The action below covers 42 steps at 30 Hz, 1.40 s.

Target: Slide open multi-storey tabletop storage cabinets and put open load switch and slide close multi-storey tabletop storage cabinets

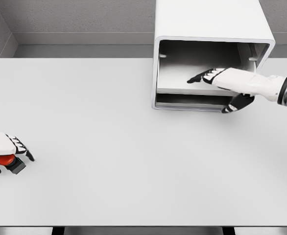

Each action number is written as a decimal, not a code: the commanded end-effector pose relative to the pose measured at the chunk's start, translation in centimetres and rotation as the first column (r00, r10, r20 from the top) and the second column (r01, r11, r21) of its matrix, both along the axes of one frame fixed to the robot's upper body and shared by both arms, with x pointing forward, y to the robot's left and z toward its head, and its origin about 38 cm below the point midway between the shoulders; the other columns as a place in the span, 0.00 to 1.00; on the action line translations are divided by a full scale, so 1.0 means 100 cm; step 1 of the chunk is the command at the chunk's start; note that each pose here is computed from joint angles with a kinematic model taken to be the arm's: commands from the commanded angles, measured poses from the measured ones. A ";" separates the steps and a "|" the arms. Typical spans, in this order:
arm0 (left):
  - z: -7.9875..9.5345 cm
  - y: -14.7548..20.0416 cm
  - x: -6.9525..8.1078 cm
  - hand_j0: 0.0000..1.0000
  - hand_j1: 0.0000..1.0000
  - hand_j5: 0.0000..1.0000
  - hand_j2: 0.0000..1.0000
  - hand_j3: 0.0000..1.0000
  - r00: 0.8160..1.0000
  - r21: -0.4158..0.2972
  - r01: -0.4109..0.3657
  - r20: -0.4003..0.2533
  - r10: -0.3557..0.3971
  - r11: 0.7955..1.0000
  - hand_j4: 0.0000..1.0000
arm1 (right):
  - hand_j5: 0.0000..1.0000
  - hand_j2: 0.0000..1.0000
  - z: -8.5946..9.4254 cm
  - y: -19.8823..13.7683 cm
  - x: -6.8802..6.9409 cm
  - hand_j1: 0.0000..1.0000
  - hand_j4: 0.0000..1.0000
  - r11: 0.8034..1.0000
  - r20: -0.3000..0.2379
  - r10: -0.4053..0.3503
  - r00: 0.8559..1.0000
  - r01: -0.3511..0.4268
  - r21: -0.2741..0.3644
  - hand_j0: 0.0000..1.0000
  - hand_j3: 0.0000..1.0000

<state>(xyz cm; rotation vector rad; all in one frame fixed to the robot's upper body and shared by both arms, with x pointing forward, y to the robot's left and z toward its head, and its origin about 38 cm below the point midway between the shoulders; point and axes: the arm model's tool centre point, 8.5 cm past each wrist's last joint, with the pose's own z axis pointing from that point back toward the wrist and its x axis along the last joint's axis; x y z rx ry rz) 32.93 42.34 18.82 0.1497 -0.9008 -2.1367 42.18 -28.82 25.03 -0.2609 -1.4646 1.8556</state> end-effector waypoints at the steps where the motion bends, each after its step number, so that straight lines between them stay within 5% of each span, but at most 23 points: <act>1: 0.001 0.001 0.000 0.71 0.71 0.71 0.71 0.71 1.000 -0.001 -0.003 0.000 0.003 1.000 0.71 | 1.00 1.00 -0.004 0.002 -0.002 1.00 1.00 1.000 -0.012 0.008 1.000 -0.008 -0.007 1.00 1.00; 13: 0.002 0.002 0.000 0.45 0.45 0.45 0.45 0.45 1.000 0.002 -0.006 0.001 0.006 1.000 0.45 | 1.00 1.00 -0.007 0.004 -0.022 1.00 1.00 0.997 -0.011 0.058 0.998 -0.058 -0.045 1.00 1.00; 21: 0.016 0.002 0.007 0.47 0.47 0.47 0.47 0.47 0.999 -0.006 -0.010 0.036 0.010 1.000 0.47 | 1.00 1.00 -0.003 -0.006 -0.033 1.00 1.00 0.994 -0.003 0.072 0.997 -0.072 -0.077 1.00 1.00; 26: 0.037 -0.012 0.023 0.47 0.47 0.47 0.47 0.47 0.995 -0.092 -0.001 0.097 0.010 0.996 0.47 | 1.00 1.00 -0.003 -0.011 -0.039 1.00 1.00 0.994 0.007 0.087 0.996 -0.087 -0.074 1.00 1.00; 35: 0.043 -0.026 0.033 0.45 0.45 0.45 0.45 0.45 0.992 -0.155 0.016 0.124 0.003 0.988 0.45 | 1.00 1.00 0.005 -0.031 -0.053 1.00 1.00 0.992 0.046 0.112 0.993 -0.109 -0.064 1.00 1.00; 42: 0.061 -0.047 0.050 0.45 0.45 0.45 0.45 0.45 0.980 -0.213 0.064 0.198 -0.021 0.975 0.45 | 1.00 1.00 0.022 -0.049 -0.068 1.00 1.00 0.988 0.088 0.149 0.985 -0.152 0.026 1.00 1.00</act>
